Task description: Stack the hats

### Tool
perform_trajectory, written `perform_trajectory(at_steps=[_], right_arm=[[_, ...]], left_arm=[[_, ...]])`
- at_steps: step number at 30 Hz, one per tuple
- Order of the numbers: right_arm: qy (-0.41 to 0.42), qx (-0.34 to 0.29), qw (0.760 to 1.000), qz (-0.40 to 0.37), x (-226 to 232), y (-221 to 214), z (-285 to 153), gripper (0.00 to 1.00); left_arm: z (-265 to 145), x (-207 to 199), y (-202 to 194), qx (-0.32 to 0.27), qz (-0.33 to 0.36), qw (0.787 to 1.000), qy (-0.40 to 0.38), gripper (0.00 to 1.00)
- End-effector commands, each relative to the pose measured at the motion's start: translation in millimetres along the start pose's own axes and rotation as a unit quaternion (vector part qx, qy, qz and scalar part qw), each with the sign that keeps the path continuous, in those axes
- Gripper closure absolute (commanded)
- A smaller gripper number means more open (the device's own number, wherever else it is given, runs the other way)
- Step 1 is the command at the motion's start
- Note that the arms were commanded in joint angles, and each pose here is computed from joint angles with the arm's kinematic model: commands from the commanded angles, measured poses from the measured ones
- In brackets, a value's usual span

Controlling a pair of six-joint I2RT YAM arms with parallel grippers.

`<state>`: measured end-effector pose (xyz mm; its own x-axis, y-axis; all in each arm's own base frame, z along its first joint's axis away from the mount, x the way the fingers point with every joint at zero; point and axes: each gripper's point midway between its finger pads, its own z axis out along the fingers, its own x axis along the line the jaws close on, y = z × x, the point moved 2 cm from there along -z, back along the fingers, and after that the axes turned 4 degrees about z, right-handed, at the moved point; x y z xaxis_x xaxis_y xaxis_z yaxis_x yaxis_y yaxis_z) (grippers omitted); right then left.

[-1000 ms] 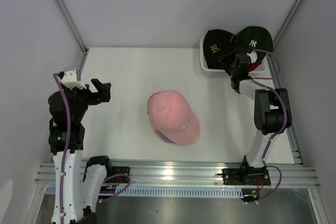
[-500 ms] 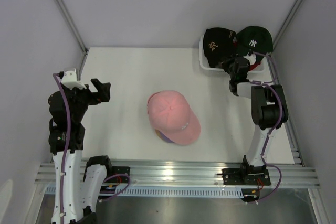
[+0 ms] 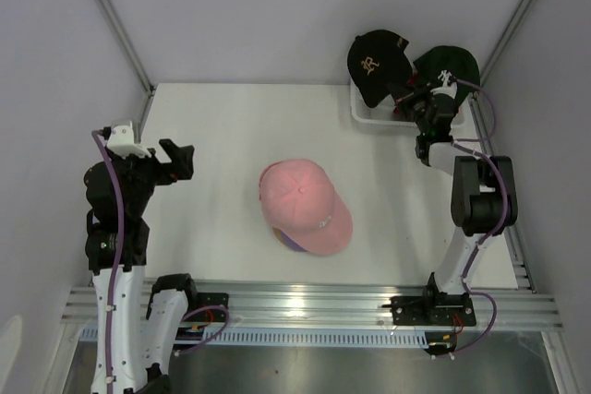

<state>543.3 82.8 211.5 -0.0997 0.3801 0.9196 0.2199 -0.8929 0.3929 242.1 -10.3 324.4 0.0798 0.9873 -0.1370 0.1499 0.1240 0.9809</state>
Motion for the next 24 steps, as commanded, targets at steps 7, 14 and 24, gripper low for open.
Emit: perform_trajectory(at_steps=[7,14,24], right_arm=[[0.267,0.107,0.957,0.031,197,-9,-81,1.00],[0.277,0.209,0.936,0.056,236,-63,-152,1.00],[0.233,0.253,0.936,0.078,235,-112,-262,1.00]], left_arm=[[-10,-1,20,-0.036,0.007,0.999,0.004,0.01],[-18,-3,25,-0.056,0.010,0.998,0.005,0.00],[-35,0,37,-0.104,0.014,0.994,0.029,0.01]])
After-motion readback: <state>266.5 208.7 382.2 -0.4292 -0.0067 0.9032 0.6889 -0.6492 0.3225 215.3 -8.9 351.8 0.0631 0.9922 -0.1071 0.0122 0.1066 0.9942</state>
